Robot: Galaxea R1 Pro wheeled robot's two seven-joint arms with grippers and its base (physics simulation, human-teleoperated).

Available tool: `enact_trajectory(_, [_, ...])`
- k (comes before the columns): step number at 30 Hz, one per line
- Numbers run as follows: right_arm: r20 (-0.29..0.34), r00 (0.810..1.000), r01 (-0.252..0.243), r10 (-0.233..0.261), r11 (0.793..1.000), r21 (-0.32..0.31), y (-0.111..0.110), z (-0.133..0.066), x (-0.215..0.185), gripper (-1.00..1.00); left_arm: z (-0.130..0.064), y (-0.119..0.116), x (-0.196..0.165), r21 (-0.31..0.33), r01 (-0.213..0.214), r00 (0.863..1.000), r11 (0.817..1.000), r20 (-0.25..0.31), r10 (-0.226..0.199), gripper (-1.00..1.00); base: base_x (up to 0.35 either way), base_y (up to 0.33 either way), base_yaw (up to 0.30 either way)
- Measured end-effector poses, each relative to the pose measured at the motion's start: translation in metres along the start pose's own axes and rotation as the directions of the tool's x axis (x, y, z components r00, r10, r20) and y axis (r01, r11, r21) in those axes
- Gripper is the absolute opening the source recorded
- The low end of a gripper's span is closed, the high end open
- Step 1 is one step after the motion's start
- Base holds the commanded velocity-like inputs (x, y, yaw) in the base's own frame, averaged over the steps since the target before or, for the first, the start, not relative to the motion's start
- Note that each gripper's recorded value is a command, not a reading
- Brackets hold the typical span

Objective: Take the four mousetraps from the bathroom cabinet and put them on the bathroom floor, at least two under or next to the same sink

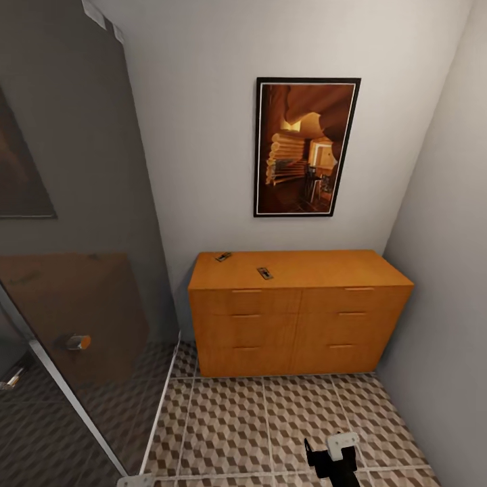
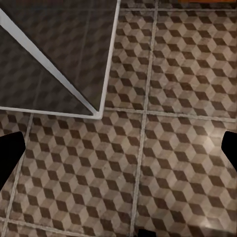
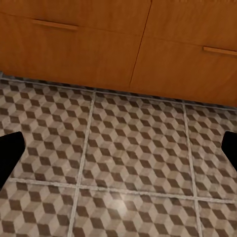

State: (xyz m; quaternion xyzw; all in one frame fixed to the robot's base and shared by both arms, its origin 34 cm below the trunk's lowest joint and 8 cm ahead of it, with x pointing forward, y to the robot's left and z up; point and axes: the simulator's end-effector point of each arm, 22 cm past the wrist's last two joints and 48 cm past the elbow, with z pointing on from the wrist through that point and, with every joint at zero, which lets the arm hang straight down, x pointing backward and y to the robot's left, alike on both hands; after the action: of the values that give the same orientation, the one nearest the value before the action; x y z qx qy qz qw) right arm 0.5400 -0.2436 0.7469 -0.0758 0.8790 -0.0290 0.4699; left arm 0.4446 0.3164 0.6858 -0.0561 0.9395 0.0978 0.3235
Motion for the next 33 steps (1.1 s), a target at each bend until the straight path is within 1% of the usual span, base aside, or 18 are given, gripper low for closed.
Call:
enact_trajectory(14, [0.000,1.000,0.000,0.000,1.000,0.000,0.0000,0.0000,0.0000,1.00,0.0000,-0.0001,0.0000,0.000,0.000,1.000,1.000,0.000,0.000,1.00,0.252,0.000,0.000])
enact_trajectory(26, [0.001,1.000,0.001,-0.001,1.000,0.001,-0.0010,0.0005,-0.0004,1.00,0.0003,-0.0002,0.0000,0.001,-0.001,1.000,1.000,0.000,0.001,1.00,0.043,0.000,0.000])
enact_trajectory(33, [0.017,1.000,0.001,-0.001,1.000,0.003,-0.0010,0.0027,-0.0071,1.00,0.0003,-0.0001,0.0000,0.000,0.000,1.000,1.000,0.000,0.000,1.00,0.003,0.000,0.000])
